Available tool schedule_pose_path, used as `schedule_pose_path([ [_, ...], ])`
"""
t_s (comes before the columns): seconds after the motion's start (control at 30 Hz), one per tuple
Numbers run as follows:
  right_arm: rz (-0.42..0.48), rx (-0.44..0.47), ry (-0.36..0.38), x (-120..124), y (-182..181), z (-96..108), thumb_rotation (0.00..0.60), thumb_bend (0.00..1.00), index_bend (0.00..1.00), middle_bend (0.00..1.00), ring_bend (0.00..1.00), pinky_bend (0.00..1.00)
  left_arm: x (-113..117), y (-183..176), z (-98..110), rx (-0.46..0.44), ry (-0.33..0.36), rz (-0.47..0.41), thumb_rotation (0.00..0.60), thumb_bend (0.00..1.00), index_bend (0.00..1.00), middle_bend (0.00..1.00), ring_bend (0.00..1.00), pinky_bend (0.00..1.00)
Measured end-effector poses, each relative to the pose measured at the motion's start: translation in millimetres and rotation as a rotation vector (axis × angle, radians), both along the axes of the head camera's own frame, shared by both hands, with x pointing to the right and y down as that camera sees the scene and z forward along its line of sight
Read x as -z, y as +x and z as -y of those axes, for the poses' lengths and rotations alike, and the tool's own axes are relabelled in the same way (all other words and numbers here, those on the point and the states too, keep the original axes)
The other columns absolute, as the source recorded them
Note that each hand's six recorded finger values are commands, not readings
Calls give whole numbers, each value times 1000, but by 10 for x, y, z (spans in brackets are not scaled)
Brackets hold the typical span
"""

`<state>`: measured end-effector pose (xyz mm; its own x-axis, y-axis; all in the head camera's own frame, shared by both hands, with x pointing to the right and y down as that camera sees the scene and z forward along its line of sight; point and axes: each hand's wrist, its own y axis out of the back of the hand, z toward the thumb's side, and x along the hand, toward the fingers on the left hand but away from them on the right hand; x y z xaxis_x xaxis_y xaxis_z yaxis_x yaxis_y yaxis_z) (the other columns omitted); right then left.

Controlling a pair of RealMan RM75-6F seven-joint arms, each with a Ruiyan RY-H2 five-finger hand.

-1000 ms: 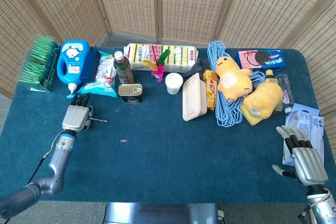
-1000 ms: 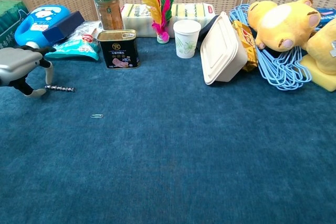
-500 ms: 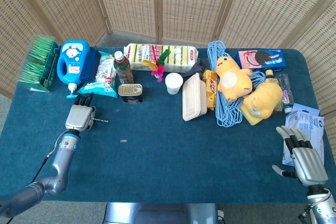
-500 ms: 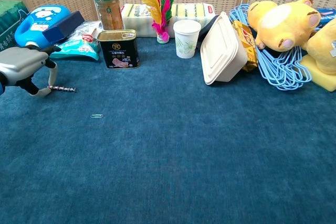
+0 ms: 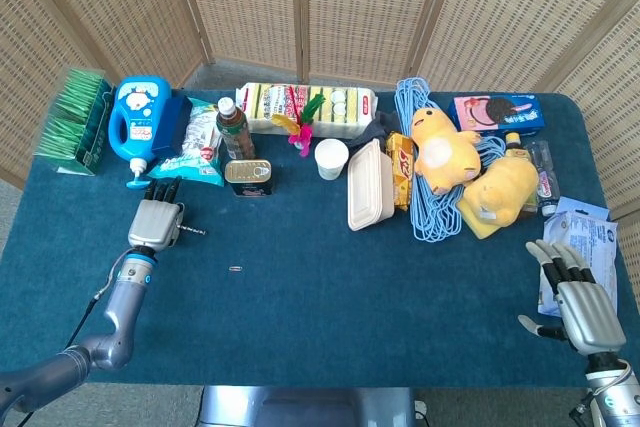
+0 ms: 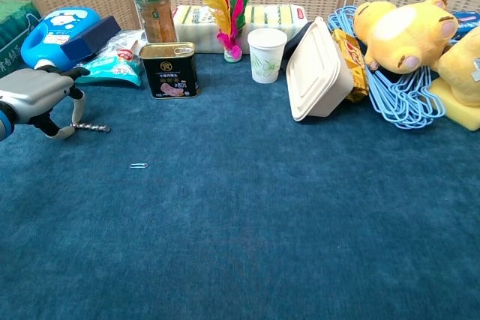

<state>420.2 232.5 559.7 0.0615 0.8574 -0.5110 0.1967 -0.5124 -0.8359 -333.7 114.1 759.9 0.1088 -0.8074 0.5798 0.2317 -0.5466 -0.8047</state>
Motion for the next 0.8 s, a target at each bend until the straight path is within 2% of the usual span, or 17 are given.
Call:
schedule_pose_path([
  [0.4, 3, 1, -1, 3, -4, -3, 600, 0, 0, 0, 0, 0, 113, -20, 21, -16, 22, -12, 600, 660, 563, 0, 108, 0],
  [0.6, 6, 3, 0, 9, -11, -4, 600, 0, 0, 0, 0, 0, 246, -34, 41, -53, 50, -11, 600, 661, 563, 0, 109, 0],
  [0.8, 10, 1, 4, 26, -6, -1, 600, 0, 0, 0, 0, 0, 431, -84, 84, -135, 105, 21, 600, 662, 562, 0, 109, 7],
])
